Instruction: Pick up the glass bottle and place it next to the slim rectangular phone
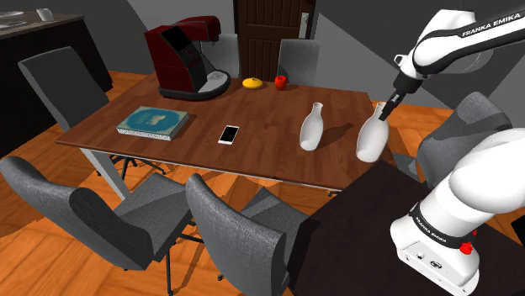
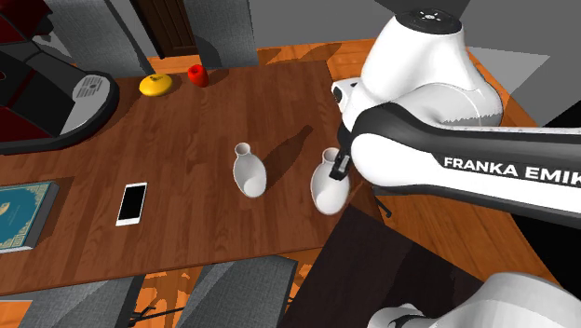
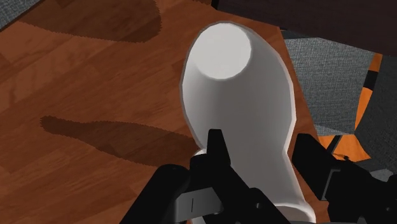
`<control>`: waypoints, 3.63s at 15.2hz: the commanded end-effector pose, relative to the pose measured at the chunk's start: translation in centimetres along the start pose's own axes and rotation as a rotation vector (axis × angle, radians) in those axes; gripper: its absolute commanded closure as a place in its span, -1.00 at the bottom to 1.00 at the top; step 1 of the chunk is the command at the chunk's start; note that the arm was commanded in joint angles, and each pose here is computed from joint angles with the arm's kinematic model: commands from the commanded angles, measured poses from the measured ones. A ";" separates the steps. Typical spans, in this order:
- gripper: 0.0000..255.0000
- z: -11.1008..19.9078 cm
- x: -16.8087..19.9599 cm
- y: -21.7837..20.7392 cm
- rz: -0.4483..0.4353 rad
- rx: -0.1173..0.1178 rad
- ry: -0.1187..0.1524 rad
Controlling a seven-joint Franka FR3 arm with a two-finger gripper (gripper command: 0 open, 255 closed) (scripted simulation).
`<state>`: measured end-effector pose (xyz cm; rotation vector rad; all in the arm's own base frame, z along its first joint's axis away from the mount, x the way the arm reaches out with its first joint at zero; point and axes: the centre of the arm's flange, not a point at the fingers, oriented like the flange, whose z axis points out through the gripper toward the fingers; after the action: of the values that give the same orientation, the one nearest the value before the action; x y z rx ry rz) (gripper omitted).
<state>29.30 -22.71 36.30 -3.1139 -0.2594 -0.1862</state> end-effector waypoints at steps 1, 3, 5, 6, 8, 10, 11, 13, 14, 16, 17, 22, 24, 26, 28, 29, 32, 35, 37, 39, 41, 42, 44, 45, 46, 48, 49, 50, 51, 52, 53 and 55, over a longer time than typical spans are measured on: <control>1.00 -1.0 0.1 0.0 0.000 0.000 0.000; 1.00 -2.0 0.2 0.0 0.000 0.000 0.000; 1.00 -3.1 0.3 0.0 0.000 0.000 0.000; 1.00 -3.6 0.4 0.0 0.000 0.000 0.000; 1.00 -4.7 0.5 0.0 0.000 0.000 0.000; 1.00 -5.7 0.6 0.0 0.000 0.000 0.000; 1.00 -6.2 0.7 0.0 0.000 0.000 0.000; 1.00 -7.3 0.8 0.0 0.000 0.000 0.000; 1.00 -7.8 0.9 0.0 0.000 0.000 0.000; 1.00 -8.9 1.0 0.0 0.000 0.000 0.000; 1.00 -9.4 1.1 0.0 0.000 0.000 0.000; 1.00 -12.0 1.4 -0.1 0.000 0.000 0.000; 1.00 -13.1 1.5 -0.1 0.000 0.000 0.000; 1.00 -14.1 1.6 -0.1 0.000 0.000 0.000; 1.00 -15.2 1.8 -0.1 0.000 0.000 0.000; 1.00 -15.7 1.8 -0.1 0.000 0.000 0.000; 1.00 -17.2 2.0 -0.1 0.000 0.000 0.000; 1.00 -18.8 2.2 -0.1 0.000 0.000 0.000; 1.00 -19.9 2.3 -0.1 0.000 0.000 0.000; 1.00 -20.9 2.5 -0.1 0.000 0.000 0.000; 1.00 -22.0 2.6 -0.1 0.000 0.000 0.000; 1.00 -22.2 2.6 -0.1 0.000 0.000 0.000; 1.00 -21.0 4.5 -1.5 0.000 0.000 0.000; 1.00 -20.4 5.4 -2.3 0.000 0.000 0.000; 1.00 -19.8 6.3 -3.0 0.000 0.000 0.000; 1.00 -18.7 8.2 -4.5 0.000 0.000 0.000; 1.00 -18.1 9.1 -5.2 0.000 0.000 0.000; 1.00 -17.5 10.0 -5.9 0.000 0.000 0.000; 1.00 -16.9 10.9 -6.7 0.000 0.000 0.000; 1.00 -16.3 11.9 -7.4 0.000 0.000 0.000; 1.00 -15.7 12.8 -8.1 0.000 0.000 0.000; 1.00 -14.6 14.7 -9.6 0.000 0.000 0.000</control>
<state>39.18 -11.89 52.85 -3.1143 -0.2606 -0.1830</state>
